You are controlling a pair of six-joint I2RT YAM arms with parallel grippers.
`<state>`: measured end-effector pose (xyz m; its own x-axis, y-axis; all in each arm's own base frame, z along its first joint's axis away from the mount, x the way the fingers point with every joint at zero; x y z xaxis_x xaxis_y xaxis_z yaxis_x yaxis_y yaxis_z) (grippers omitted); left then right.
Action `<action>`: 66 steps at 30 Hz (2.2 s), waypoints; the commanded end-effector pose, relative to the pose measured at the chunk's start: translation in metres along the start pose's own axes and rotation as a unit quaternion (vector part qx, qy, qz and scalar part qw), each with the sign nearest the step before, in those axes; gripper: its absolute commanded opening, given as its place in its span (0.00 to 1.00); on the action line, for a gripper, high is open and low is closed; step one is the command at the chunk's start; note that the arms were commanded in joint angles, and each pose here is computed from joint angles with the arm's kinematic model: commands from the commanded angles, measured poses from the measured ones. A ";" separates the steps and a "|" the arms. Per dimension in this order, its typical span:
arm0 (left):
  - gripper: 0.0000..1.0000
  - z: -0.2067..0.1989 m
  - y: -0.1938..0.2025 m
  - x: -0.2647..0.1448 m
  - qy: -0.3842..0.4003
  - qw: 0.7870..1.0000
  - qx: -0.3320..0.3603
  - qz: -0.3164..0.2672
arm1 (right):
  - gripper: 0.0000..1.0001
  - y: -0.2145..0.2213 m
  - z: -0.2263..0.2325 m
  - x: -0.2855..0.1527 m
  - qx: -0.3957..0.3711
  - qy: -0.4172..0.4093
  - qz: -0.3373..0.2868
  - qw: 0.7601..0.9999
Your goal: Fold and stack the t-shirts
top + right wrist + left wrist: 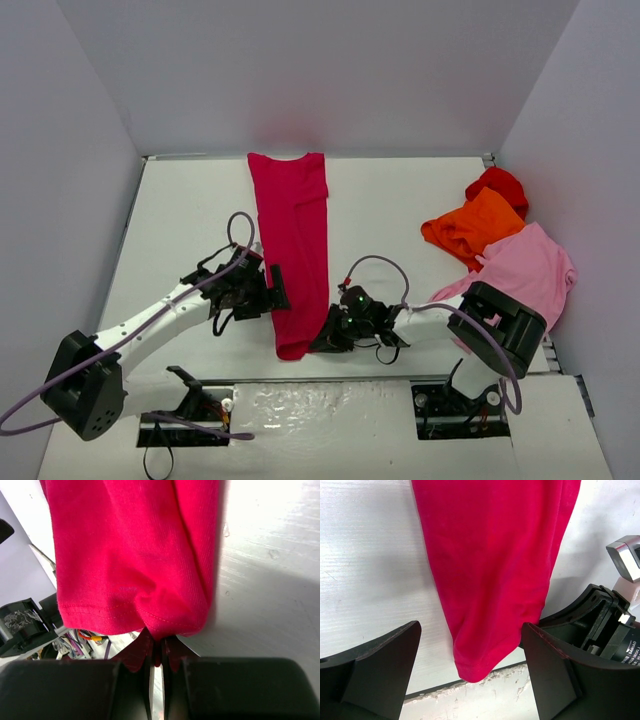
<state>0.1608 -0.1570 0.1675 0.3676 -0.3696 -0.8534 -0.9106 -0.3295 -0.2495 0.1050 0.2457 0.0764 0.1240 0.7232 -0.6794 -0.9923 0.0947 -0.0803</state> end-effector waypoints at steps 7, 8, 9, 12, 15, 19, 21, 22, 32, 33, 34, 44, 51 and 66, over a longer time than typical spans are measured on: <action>0.79 -0.007 -0.005 0.002 0.023 1.000 0.012 -0.012 | 0.00 -0.001 0.013 -0.022 -0.050 0.067 -0.017 0.996; 0.79 -0.008 -0.005 0.003 0.026 1.000 0.012 -0.012 | 0.00 -0.002 0.019 -0.027 -0.058 0.064 -0.020 0.996; 0.79 -0.009 -0.005 0.003 0.027 0.999 0.013 -0.011 | 0.00 -0.003 0.024 -0.032 -0.061 0.060 -0.023 0.996; 0.79 -0.012 -0.007 0.004 0.034 0.999 0.013 -0.011 | 0.00 -0.001 0.033 -0.043 -0.062 0.045 -0.024 0.997; 0.79 -0.014 -0.008 0.004 0.037 0.999 0.014 -0.012 | 0.00 0.000 0.041 -0.053 -0.065 0.026 -0.035 0.997; 0.79 -0.013 -0.007 0.004 0.039 0.999 0.014 -0.010 | 0.00 -0.007 0.050 -0.054 -0.078 0.021 -0.049 0.995; 0.79 -0.012 -0.006 0.004 0.039 0.999 0.014 -0.008 | 0.00 -0.014 0.057 -0.050 -0.088 0.022 -0.050 0.995; 0.79 -0.012 -0.006 0.004 0.039 0.999 0.014 -0.008 | 0.00 -0.018 0.060 -0.048 -0.097 0.021 -0.049 0.994; 0.79 -0.005 -0.002 -0.008 0.022 1.000 0.014 -0.016 | 0.00 -0.090 0.081 -0.043 -0.128 0.006 -0.078 0.989; 0.79 -0.004 -0.002 -0.011 0.019 1.000 0.014 -0.020 | 0.00 -0.098 0.079 -0.044 -0.125 0.006 -0.083 0.989; 0.77 -0.004 -0.001 -0.014 0.020 0.999 0.014 -0.022 | 0.00 -0.100 0.082 -0.045 -0.130 0.001 -0.084 0.988; 0.91 0.013 0.001 -0.051 0.003 0.993 -0.009 -0.117 | 0.00 -0.174 0.090 -0.043 -0.134 -0.011 -0.122 0.983; 0.97 0.016 0.006 -0.038 -0.013 0.995 -0.008 -0.094 | 0.00 -0.232 0.112 -0.023 -0.147 -0.036 -0.140 0.978; 0.97 0.017 0.010 -0.029 -0.002 0.997 0.001 -0.083 | 0.00 -0.337 0.105 0.016 -0.133 -0.064 -0.188 0.971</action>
<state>0.1317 -0.1286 0.1759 0.4868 -0.2759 -0.8288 -0.8470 -0.3810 -0.3707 0.4122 0.3002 0.1383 0.3875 0.7122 -0.5854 -0.8989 0.1509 -0.4114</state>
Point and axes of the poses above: each gripper's point midway between its finger pads, its own x axis out along the fingers, its own z axis along the line the jaws close on, y = z × x, the point moved 10 cm from there along -x, back along the fingers, and after that the axes turned 7 degrees about -x, right-handed, at the moved point
